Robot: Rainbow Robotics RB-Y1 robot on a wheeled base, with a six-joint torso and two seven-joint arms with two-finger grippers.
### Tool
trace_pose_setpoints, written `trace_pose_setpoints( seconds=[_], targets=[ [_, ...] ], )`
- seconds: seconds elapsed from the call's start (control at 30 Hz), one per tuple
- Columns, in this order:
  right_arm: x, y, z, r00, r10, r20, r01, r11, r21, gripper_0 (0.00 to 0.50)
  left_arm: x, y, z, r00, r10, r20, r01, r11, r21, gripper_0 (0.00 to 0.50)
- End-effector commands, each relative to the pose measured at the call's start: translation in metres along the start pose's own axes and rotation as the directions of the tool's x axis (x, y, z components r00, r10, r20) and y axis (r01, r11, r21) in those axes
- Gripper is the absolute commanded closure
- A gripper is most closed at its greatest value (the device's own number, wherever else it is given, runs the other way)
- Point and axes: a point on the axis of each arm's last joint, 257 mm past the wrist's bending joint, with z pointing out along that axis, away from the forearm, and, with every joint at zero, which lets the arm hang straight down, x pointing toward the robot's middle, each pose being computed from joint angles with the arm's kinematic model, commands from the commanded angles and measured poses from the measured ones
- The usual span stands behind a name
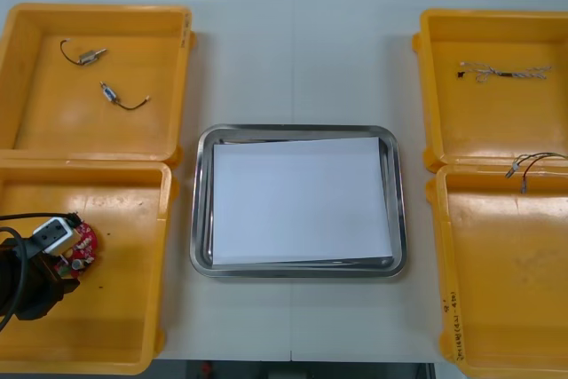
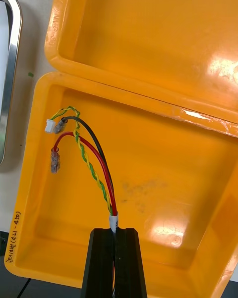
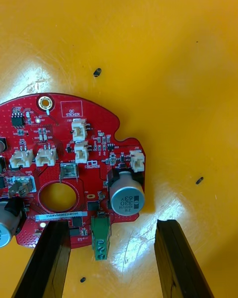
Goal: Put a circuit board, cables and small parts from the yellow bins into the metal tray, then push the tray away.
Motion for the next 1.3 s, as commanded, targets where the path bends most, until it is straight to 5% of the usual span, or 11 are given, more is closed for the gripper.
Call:
trace_pose_setpoints(
  seconds=[0.03,0.63,0.67,0.7,1.3],
  targets=[
    [-0.0053,-0.0055,-0.0068,1.0,-0.004,0.004,0.003,0.999,0.033,0.5,-0.003,0.0094,-0.0009,0.989,0.145,-0.007,-0.145,0.989,-0.017,0.0],
    [-0.0055,-0.0049,-0.0071,1.0,-0.003,0.005,0.003,0.999,0.033,0.5,-0.0014,0.0128,0.0009,0.99,0.144,-0.011,-0.144,0.989,-0.024,0.016],
    [-0.0055,-0.0049,-0.0071,1.0,-0.005,0.005,0.004,0.999,0.033,0.5,-0.001,0.0127,0.0009,0.99,0.144,-0.013,-0.144,0.989,-0.023,0.107],
    [-0.0054,-0.0046,-0.0075,1.0,-0.006,0.005,0.005,0.999,0.033,0.5,-0.0014,0.0128,0.0009,0.989,0.145,-0.011,-0.145,0.989,-0.024,0.5],
    [-0.0055,-0.0037,-0.0076,1.0,-0.006,0.007,0.006,0.999,0.032,0.5,-0.0006,0.0148,0.0008,0.988,0.156,-0.016,-0.156,0.987,-0.031,0.5]
  ],
)
